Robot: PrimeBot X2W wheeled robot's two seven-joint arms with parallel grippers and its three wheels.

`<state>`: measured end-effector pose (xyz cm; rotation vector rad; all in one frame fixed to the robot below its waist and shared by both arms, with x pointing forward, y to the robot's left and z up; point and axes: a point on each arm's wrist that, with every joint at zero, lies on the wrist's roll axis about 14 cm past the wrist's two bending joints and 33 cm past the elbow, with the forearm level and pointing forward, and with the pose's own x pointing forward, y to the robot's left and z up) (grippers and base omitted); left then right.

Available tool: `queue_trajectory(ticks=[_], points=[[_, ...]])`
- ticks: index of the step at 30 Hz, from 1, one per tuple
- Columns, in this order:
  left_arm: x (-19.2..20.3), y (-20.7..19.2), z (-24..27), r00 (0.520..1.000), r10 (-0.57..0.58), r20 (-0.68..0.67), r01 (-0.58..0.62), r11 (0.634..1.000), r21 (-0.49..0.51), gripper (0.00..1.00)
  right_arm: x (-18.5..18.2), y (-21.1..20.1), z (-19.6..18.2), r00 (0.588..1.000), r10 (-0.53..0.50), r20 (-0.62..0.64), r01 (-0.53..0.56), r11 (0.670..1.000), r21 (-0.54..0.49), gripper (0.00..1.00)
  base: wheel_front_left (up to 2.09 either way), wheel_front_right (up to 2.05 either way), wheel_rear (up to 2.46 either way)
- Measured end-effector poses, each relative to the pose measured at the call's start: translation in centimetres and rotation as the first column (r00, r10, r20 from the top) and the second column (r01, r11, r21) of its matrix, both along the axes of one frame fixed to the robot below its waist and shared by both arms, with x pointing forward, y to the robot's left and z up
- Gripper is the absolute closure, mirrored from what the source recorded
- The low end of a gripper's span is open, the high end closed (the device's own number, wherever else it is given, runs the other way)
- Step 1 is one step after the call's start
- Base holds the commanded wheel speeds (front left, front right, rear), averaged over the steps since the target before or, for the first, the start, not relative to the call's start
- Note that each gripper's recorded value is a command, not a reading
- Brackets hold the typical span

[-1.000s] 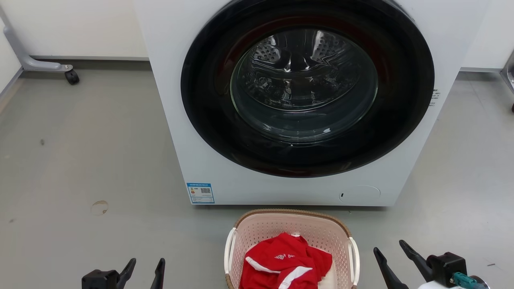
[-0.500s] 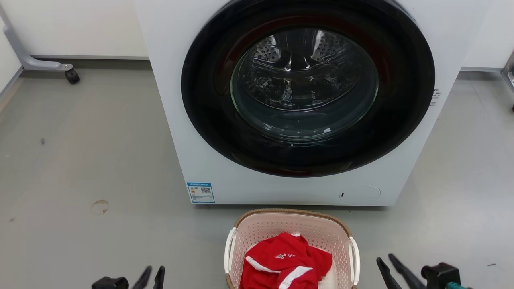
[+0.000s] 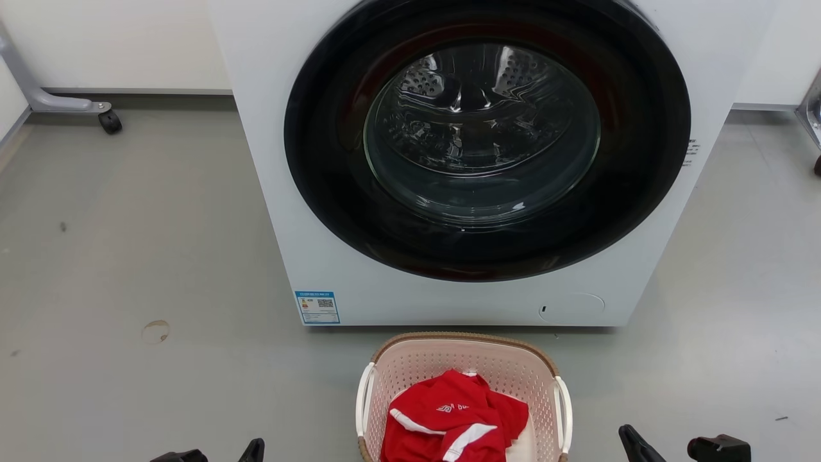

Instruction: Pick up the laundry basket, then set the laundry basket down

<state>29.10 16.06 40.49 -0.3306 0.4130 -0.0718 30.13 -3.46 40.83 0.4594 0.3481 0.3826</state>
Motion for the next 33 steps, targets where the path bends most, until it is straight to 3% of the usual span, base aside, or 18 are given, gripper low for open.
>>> queue_trajectory(ticks=[13,33], points=[[1.0,-0.1,0.3,0.998,0.052,-0.025,-0.055,0.99,-0.13,1.0,0.9,-1.9,0.2,0.994,-0.096,-0.056,0.101,0.99,0.096,1.0,0.0,0.0,0.0],[2.6,0.0,1.2,0.99,0.133,-0.054,-0.144,0.932,-0.332,1.0,2.7,-4.9,1.0,0.963,-0.231,-0.141,0.26,0.931,0.256,1.0,0.0,0.0,0.0]])
